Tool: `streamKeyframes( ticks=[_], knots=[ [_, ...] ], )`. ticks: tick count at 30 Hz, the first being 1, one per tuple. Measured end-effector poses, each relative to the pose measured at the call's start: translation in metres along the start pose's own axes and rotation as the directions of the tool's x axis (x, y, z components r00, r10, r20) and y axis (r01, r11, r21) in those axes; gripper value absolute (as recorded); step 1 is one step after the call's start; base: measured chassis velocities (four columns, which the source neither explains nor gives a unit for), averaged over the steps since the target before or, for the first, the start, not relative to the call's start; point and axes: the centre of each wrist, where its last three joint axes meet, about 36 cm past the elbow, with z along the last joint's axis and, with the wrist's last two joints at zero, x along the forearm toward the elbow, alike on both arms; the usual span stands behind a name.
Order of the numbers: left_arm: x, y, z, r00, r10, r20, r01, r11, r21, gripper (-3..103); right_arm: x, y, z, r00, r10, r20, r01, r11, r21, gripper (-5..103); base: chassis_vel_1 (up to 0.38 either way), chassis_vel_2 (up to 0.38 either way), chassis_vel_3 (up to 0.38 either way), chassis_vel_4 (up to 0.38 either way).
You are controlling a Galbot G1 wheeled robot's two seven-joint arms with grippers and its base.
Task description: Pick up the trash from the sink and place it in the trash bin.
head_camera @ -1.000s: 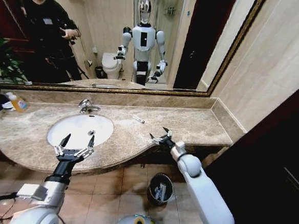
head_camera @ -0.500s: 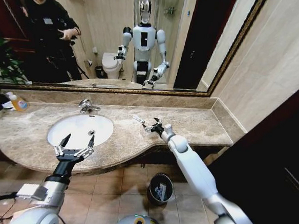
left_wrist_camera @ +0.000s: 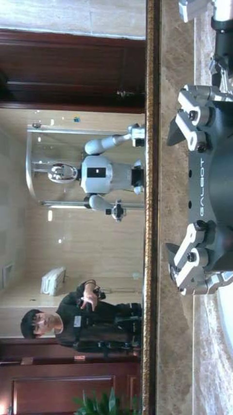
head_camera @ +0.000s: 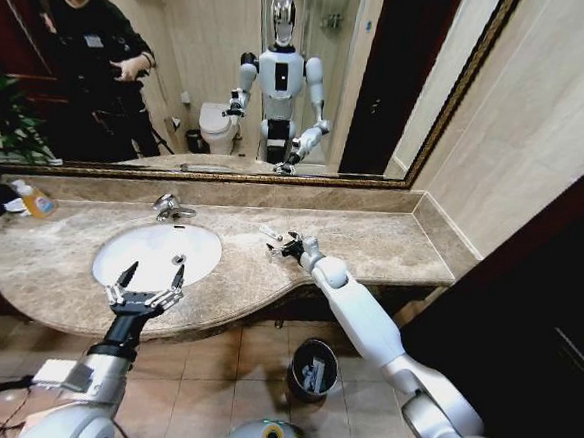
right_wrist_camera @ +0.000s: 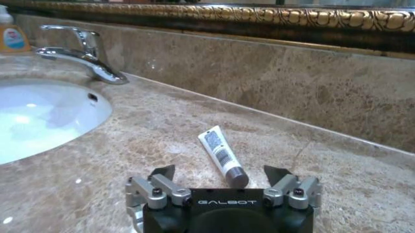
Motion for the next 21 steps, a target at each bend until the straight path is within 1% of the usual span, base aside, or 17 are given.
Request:
streamKeyframes(
  ticks=[2,3,6,7,9,10,13,14,16,17,19,20,21],
  knots=[
    [0.0000,0.0000,0.0000,1.000,0.000,0.000,0.000,1.000,0.000,100,-0.0024,-0.0002,-0.0005,1.000,0.005,-0.002,-0.005,1.000,-0.003,91,0.000,0.000,0.000,0.000],
    [0.0000,0.0000,0.0000,1.000,0.000,0.000,0.000,1.000,0.000,100,-0.0051,-0.0008,-0.0010,1.000,0.009,-0.004,-0.009,1.000,-0.008,83,0.000,0.000,0.000,0.000],
    [0.0000,0.0000,0.0000,1.000,0.000,0.000,0.000,1.000,0.000,100,-0.0068,-0.0017,-0.0005,1.000,0.013,-0.006,-0.014,1.000,-0.012,82,0.000,0.000,0.000,0.000],
    [0.0000,0.0000,0.0000,1.000,0.000,0.000,0.000,1.000,0.000,100,-0.0072,-0.0017,0.0001,1.000,0.014,-0.006,-0.014,1.000,-0.013,80,0.000,0.000,0.000,0.000],
    [0.0000,0.0000,0.0000,1.000,0.000,0.000,0.000,1.000,0.000,100,-0.0068,-0.0015,0.0018,1.000,0.015,-0.008,-0.015,1.000,-0.015,73,0.000,0.000,0.000,0.000],
    [0.0000,0.0000,0.0000,1.000,0.000,0.000,0.000,1.000,0.000,100,-0.0068,-0.0015,0.0018,1.000,0.015,-0.008,-0.015,1.000,-0.015,73,0.000,0.000,0.000,0.000],
    [0.0000,0.0000,0.0000,1.000,0.000,0.000,0.000,1.000,0.000,100,-0.0061,-0.0018,0.0041,1.000,0.018,-0.010,-0.018,1.000,-0.014,59,0.000,0.000,0.000,0.000],
    [0.0000,0.0000,0.0000,1.000,0.000,0.000,0.000,1.000,0.000,100,-0.0061,-0.0018,0.0041,1.000,0.018,-0.010,-0.018,1.000,-0.014,59,0.000,0.000,0.000,0.000],
    [0.0000,0.0000,0.0000,1.000,0.000,0.000,0.000,1.000,0.000,100,-0.0055,-0.0025,0.0054,1.000,0.022,-0.012,-0.022,1.000,-0.011,48,0.000,0.000,0.000,0.000],
    [0.0000,0.0000,0.0000,1.000,0.000,0.000,0.000,1.000,0.000,100,-0.0055,-0.0025,0.0054,1.000,0.022,-0.012,-0.022,1.000,-0.011,48,0.000,0.000,0.000,0.000],
    [0.0000,0.0000,0.0000,1.000,0.000,0.000,0.000,1.000,0.000,100,-0.0052,-0.0023,0.0060,1.000,0.029,-0.013,-0.029,1.000,-0.010,37,0.000,0.000,0.000,0.000],
    [0.0000,0.0000,0.0000,1.000,0.000,0.000,0.000,1.000,0.000,100,-0.0052,-0.0023,0.0060,1.000,0.029,-0.013,-0.029,1.000,-0.010,37,0.000,0.000,0.000,0.000],
    [0.0000,0.0000,0.0000,1.000,0.000,0.000,0.000,1.000,0.000,100,-0.0051,-0.0016,0.0062,0.999,0.033,-0.012,-0.033,0.999,-0.010,32,0.000,0.000,0.000,0.000]
  ],
)
